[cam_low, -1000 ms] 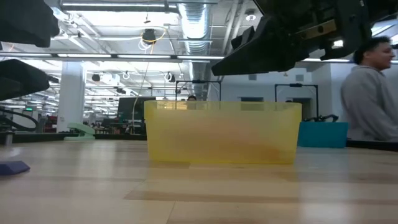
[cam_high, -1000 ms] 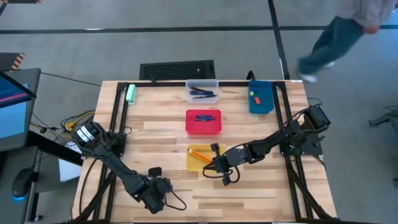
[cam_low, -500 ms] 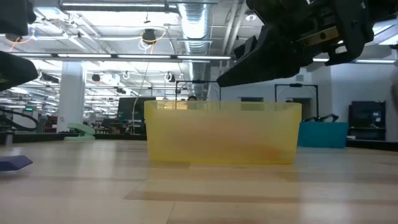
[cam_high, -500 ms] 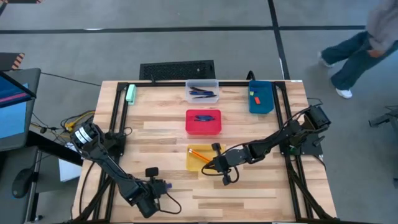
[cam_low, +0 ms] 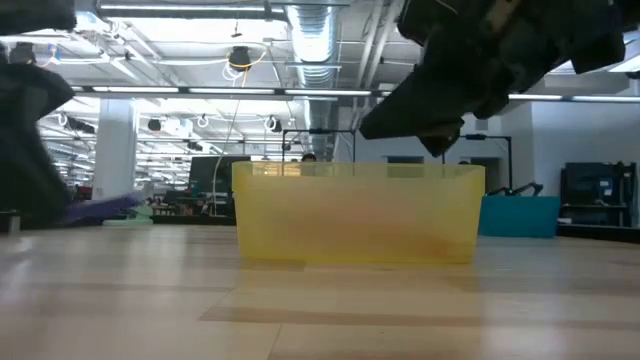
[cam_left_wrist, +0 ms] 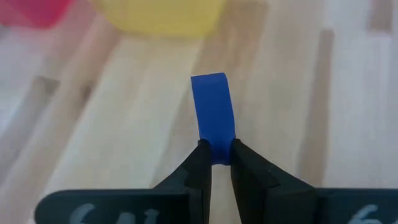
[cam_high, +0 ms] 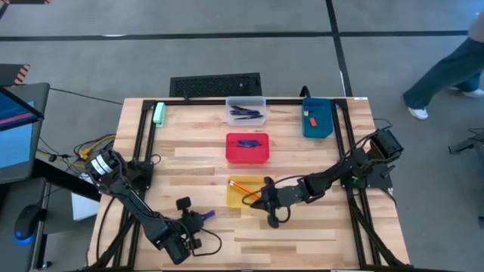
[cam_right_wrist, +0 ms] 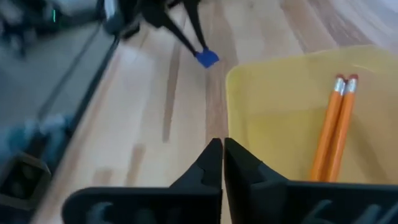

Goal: Sort crayons/erasers/pens/pencils in bins
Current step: Put the blue eraser into the blue bin

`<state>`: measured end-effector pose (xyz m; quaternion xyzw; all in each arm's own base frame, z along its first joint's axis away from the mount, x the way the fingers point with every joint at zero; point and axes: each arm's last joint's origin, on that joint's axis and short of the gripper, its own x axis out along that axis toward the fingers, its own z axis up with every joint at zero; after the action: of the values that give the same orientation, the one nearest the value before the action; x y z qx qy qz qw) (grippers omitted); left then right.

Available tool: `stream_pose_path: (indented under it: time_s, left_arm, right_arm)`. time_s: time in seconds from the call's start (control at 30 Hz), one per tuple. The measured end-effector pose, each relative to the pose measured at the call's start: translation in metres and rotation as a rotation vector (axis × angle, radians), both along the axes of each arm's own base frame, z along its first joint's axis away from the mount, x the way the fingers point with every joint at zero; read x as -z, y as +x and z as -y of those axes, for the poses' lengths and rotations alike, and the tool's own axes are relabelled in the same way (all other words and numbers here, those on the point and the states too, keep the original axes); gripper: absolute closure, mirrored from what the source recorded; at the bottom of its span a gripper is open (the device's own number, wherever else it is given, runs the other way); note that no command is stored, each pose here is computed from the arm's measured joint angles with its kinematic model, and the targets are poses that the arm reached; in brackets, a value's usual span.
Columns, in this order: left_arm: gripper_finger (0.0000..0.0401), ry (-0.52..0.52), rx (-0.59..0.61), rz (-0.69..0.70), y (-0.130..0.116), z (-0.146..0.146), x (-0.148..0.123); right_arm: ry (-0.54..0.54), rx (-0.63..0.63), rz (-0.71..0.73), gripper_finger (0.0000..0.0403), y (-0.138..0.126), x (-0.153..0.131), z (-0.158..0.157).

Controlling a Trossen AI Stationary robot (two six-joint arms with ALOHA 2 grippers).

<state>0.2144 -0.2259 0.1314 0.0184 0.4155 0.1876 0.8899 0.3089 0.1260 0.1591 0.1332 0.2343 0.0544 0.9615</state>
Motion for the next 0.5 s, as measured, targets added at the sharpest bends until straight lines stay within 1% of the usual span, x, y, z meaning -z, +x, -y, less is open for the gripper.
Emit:
stream_pose_path:
  time_s: [0.1, 0.23, 0.33, 0.5]
  left_arm:
    - [0.0366, 0.027, -0.037, 0.064, 0.006, -0.004, -0.002]
    - [0.0366, 0.073, -0.095, 0.153, 0.018, -0.014, -0.004]
    - [0.0366, 0.097, -0.123, 0.201, 0.030, -0.021, -0.007]
    - [0.0366, 0.140, -0.128, 0.248, 0.045, -0.027, -0.014]
  right_arm:
    - [0.100, 0.063, 0.026, 0.0358, 0.002, -0.004, 0.000]
    - [0.128, 0.144, 0.087, 0.0326, 0.004, -0.008, 0.002]
    - [0.169, 0.198, 0.120, 0.0300, 0.008, -0.012, 0.009]
    - [0.241, 0.272, 0.146, 0.0257, 0.014, -0.015, 0.023]
